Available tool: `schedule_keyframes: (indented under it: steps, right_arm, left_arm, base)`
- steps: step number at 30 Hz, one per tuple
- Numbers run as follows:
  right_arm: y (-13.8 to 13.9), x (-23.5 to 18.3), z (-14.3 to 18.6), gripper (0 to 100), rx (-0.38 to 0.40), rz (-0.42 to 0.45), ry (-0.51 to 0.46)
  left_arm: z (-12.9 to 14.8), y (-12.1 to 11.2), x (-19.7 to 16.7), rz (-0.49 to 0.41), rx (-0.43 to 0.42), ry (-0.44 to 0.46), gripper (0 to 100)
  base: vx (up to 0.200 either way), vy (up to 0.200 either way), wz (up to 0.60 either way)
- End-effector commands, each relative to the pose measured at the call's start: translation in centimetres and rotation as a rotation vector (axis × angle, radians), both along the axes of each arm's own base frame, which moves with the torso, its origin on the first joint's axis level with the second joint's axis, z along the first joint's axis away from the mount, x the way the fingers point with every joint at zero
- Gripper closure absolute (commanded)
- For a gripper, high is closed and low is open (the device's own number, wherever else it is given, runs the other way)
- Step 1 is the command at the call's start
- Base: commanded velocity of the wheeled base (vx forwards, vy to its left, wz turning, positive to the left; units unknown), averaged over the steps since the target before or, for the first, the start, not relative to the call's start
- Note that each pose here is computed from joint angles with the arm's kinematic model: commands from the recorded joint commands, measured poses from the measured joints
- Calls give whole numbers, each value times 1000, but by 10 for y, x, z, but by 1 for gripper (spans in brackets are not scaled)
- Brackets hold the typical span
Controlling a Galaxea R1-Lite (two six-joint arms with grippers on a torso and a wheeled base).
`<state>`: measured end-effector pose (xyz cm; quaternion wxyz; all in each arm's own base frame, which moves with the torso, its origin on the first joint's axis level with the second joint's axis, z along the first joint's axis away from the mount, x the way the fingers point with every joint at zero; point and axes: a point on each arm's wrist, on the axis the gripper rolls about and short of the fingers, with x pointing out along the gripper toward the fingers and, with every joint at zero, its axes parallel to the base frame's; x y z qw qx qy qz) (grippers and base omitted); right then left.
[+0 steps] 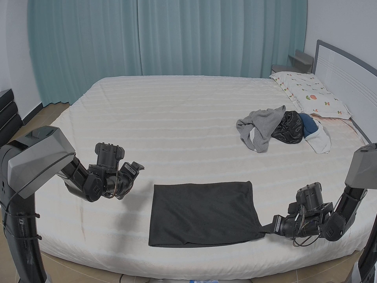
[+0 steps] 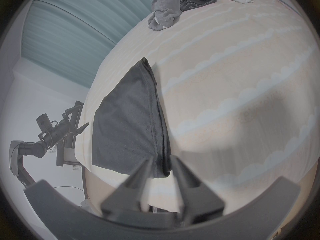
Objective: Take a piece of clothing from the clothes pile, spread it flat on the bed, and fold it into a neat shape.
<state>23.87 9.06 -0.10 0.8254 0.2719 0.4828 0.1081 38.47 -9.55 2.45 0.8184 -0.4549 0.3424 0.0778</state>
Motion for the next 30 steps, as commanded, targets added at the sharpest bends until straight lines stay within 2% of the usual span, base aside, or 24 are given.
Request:
schedule_keyframes:
  steps: [1, 7, 12, 17, 21, 30]
  right_arm:
    - [-1, 1, 0, 0, 3, -5, -2]
    - [-9, 12, 7, 0, 39, -56, -65]
    - [-20, 29, 14, 0, 119, -171, -120]
    - [-34, 43, 16, 0, 151, -246, -137]
    - [-36, 48, 12, 0, 152, -259, -134]
    - [-41, 55, 7, 0, 150, -282, -132]
  left_arm:
    - [0, 0, 0, 2, 0, -1, 0]
    - [1, -1, -2, -3, 0, 1, 0]
    - [-1, -3, -3, -8, 1, 5, 0]
    - [0, -4, -3, -12, -2, 6, 0]
    - [0, -6, -4, -19, -2, 8, 0]
    - [-1, -8, -6, -25, -7, 14, 0]
  base:
    - [0, 0, 0]
    - [0, 0, 0]
    - [0, 0, 0]
    - [0, 0, 0]
    - [-150, 0, 0]
    - [0, 0, 0]
